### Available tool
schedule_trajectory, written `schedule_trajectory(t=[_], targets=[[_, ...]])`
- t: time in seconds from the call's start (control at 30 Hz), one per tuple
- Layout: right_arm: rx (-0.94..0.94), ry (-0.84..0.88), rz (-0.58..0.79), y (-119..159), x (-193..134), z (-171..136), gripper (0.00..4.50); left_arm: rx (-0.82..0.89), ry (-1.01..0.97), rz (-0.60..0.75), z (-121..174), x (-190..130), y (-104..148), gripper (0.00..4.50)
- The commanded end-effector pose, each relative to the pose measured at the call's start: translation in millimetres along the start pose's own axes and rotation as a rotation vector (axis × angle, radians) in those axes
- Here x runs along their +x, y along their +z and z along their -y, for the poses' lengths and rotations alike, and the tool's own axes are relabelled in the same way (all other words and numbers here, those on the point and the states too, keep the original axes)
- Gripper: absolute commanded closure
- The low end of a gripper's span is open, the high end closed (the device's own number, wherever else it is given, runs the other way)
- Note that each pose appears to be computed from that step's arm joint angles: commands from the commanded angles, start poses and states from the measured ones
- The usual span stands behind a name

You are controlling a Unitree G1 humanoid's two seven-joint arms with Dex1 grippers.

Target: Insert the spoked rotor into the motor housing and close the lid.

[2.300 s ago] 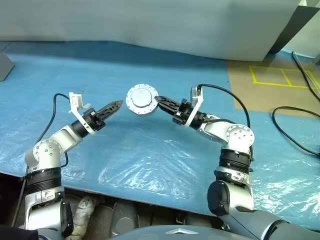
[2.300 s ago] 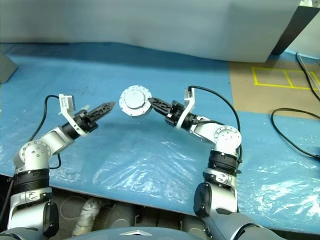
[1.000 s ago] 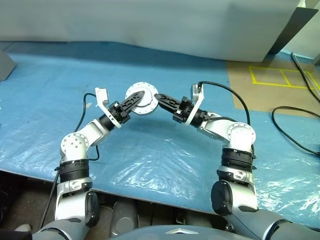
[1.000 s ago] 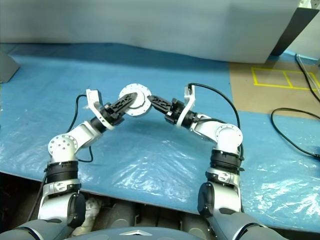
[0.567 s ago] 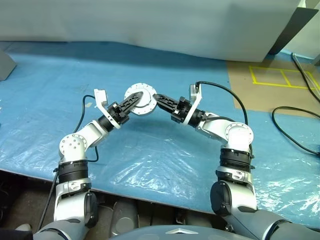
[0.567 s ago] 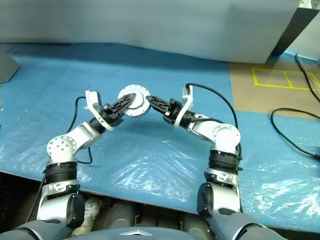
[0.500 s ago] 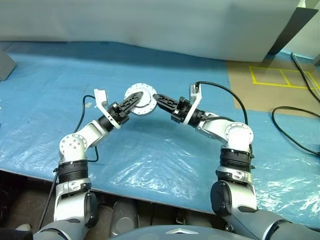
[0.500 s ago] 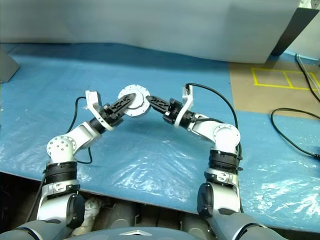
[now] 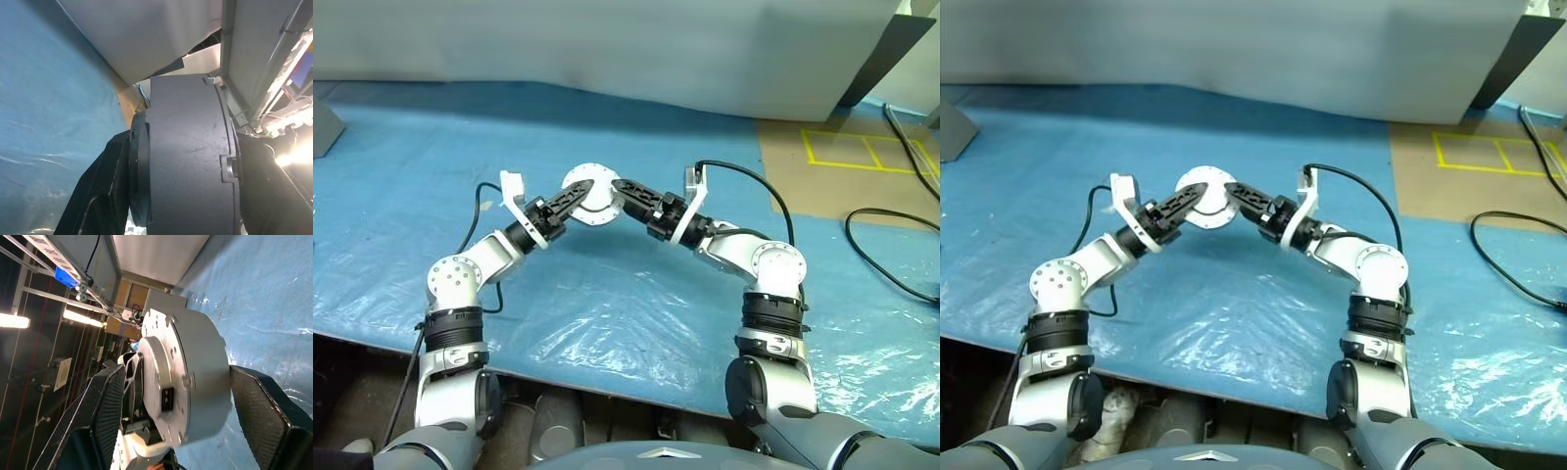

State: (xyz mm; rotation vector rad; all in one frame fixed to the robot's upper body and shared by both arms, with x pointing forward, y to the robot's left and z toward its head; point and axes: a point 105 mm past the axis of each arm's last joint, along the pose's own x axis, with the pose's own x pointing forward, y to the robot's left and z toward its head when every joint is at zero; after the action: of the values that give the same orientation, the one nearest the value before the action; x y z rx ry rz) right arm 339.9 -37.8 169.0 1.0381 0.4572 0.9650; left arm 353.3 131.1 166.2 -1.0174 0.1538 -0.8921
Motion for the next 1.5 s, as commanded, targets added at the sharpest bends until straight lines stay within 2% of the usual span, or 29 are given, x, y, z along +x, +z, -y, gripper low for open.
schedule_trajectory(t=[0.03, 0.2, 0.33, 0.5, 0.7, 0.77, 0.87, 1.1, 1.2, 1.27, 1.33, 1.43, 1.5], targets=[[-0.016, 0.056, -0.008, 2, 3, -15, 1.04, 0.111, -0.023, 0.170, 16, -15, 54, 1.85], [-0.016, 0.047, -0.015, 1, 3, -13, 1.04, 0.213, 0.155, 0.295, -8, -51, 101, 1.85], [-0.021, 0.042, -0.023, 1, 4, -12, 1.04, 0.237, 0.302, 0.336, -38, -67, 116, 1.85], [-0.027, 0.036, -0.039, 0, 6, -11, 1.04, 0.228, 0.490, 0.318, -85, -72, 102, 1.85], [-0.033, 0.031, -0.050, -2, 7, -11, 1.04, 0.247, 0.612, 0.318, -112, -81, 96, 1.85], [-0.034, 0.028, -0.051, -2, 7, -11, 0.99, 0.260, 0.692, 0.356, -122, -96, 101, 1.33], [-0.037, 0.029, -0.051, -3, 6, -11, 0.99, 0.279, 0.790, 0.392, -129, -118, 110, 0.42], [-0.040, 0.039, -0.049, -4, 7, -13, 0.99, 0.346, 0.984, 0.564, -123, -187, 148, 0.42], [-0.040, 0.043, -0.048, -5, 8, -13, 0.99, 0.386, 1.002, 0.592, -114, -204, 161, 0.42], [-0.043, 0.045, -0.047, -5, 8, -14, 0.99, 0.422, 0.971, 0.603, -104, -204, 171, 0.42], [-0.068, 0.036, -0.041, -3, 7, -14, 0.99, 0.475, 0.893, 0.598, -89, -189, 183, 0.42], [-0.167, 0.004, 0.003, 9, 2, -15, 0.99, 0.580, 0.676, 0.495, -59, -135, 188, 0.42], [-0.295, -0.048, 0.043, 19, -2, -15, 0.99, 0.676, 0.510, 0.378, -32, -88, 177, 0.42]])
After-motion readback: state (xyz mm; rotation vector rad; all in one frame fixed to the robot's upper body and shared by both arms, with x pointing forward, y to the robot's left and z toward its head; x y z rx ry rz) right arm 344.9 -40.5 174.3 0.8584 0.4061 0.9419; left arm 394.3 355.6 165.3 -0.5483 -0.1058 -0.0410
